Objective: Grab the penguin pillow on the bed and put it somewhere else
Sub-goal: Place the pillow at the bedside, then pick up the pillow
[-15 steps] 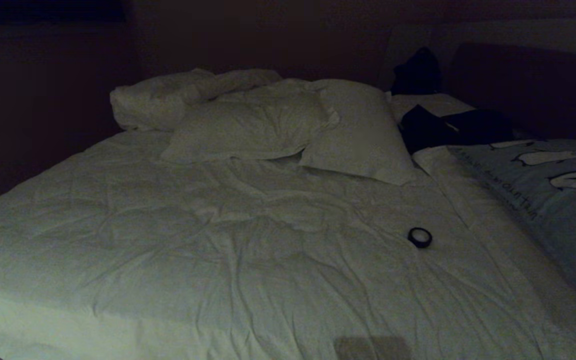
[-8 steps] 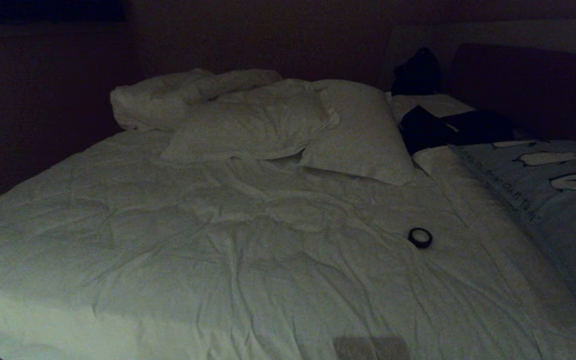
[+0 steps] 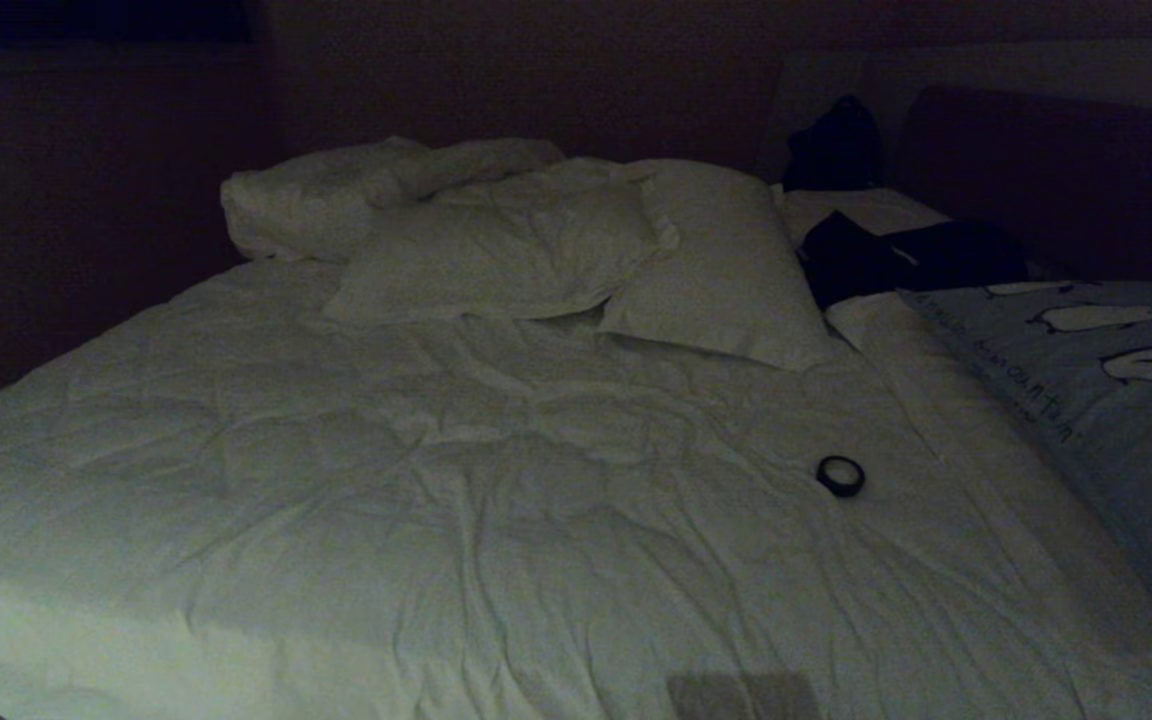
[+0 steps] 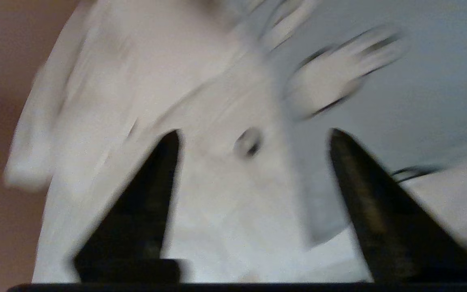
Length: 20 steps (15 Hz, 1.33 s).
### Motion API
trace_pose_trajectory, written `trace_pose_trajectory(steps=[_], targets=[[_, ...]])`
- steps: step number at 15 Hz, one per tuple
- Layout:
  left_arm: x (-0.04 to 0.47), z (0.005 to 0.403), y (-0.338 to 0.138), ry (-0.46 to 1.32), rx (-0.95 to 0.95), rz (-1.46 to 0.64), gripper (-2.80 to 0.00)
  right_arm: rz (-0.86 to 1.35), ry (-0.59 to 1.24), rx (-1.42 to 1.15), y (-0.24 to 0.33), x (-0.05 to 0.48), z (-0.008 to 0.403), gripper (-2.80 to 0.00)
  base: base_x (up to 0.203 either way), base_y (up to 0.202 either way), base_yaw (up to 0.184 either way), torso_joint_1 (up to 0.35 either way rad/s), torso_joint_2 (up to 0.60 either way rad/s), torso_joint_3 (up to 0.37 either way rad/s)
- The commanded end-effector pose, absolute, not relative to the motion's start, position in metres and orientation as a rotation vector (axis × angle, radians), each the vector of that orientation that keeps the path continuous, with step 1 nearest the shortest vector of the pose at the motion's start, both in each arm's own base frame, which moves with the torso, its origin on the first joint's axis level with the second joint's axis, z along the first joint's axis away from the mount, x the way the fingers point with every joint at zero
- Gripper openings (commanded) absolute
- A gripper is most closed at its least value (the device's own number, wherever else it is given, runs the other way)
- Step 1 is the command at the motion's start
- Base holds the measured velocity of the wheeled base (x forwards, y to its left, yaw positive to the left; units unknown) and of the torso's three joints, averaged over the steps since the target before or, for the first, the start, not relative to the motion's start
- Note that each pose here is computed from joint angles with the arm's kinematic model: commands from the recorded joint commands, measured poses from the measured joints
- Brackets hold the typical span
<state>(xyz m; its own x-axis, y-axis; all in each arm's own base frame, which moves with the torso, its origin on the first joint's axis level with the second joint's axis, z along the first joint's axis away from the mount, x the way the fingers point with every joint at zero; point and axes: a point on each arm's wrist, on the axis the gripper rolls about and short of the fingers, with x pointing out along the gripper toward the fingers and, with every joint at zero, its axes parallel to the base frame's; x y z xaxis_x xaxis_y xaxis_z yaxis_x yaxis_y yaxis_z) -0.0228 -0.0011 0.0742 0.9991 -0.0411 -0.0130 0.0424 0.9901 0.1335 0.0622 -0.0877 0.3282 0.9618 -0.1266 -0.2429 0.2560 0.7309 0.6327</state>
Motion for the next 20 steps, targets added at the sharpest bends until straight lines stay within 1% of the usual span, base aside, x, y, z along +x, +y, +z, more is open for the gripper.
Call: trace_pose_trajectory(steps=[1, 3, 8, 10, 11, 13, 14, 17, 19, 20], targets=[[-0.023, 0.074, -0.001, 0.011, 0.135, -0.042, -2.80, -0.076, 0.250, 0.717, -0.050, 0.056, 0.325, -2.80, 0.000, 0.000, 0.000, 0.000, 0.00, 0.000], [-0.023, 0.074, -0.001, 0.010, 0.135, -0.041, -2.80, -0.017, 0.373, 0.794, -0.038, 0.057, 0.314, -2.80, 0.000, 0.000, 0.000, 0.000, 0.00, 0.000], [-0.023, 0.074, -0.001, 0.010, 0.135, -0.042, -2.80, -0.092, 0.732, 0.916, -0.023, 0.054, 0.286, -2.80, 0.000, 0.000, 0.000, 0.000, 0.00, 0.000], [-0.023, 0.074, -0.001, 0.010, 0.135, -0.041, -2.80, -0.071, 0.871, 0.922, -0.018, 0.053, 0.278, -2.80, 0.000, 0.000, 0.000, 0.000, 0.00, 0.000], [-0.023, 0.074, -0.001, 0.010, 0.135, -0.041, -2.80, -0.040, 0.957, 0.892, -0.014, 0.052, 0.274, -2.80, 0.000, 0.000, 0.000, 0.000, 0.00, 0.000], [-0.023, 0.074, -0.001, 0.010, 0.135, -0.042, -2.80, 0.075, 1.174, 0.721, -0.004, 0.040, 0.261, -2.80, 0.000, 0.000, 0.000, 0.000, 0.00, 0.000], [-0.023, 0.074, -0.001, 0.010, 0.135, -0.042, -2.80, 0.122, 1.221, 0.646, -0.001, 0.033, 0.258, -2.80, 0.000, 0.000, 0.000, 0.000, 0.00, 0.000], [-0.023, 0.074, -0.001, 0.010, 0.135, -0.041, -2.80, 0.204, 1.191, 0.450, 0.009, 0.009, 0.254, -2.80, 0.000, 0.000, 0.000, 0.000, 0.00, 0.000], [-0.023, 0.074, -0.001, 0.011, 0.135, -0.041, -2.80, 0.164, 1.156, 0.301, 0.015, -0.014, 0.246, -2.80, 0.000, 0.000, 0.000, 0.000, 0.00, 0.000], [-0.023, 0.074, -0.001, 0.011, 0.135, -0.041, -2.80, 0.137, 1.108, 0.253, 0.018, -0.023, 0.244, -2.80, 0.000, 0.000, 0.000, 0.000, 0.00, 0.000]])
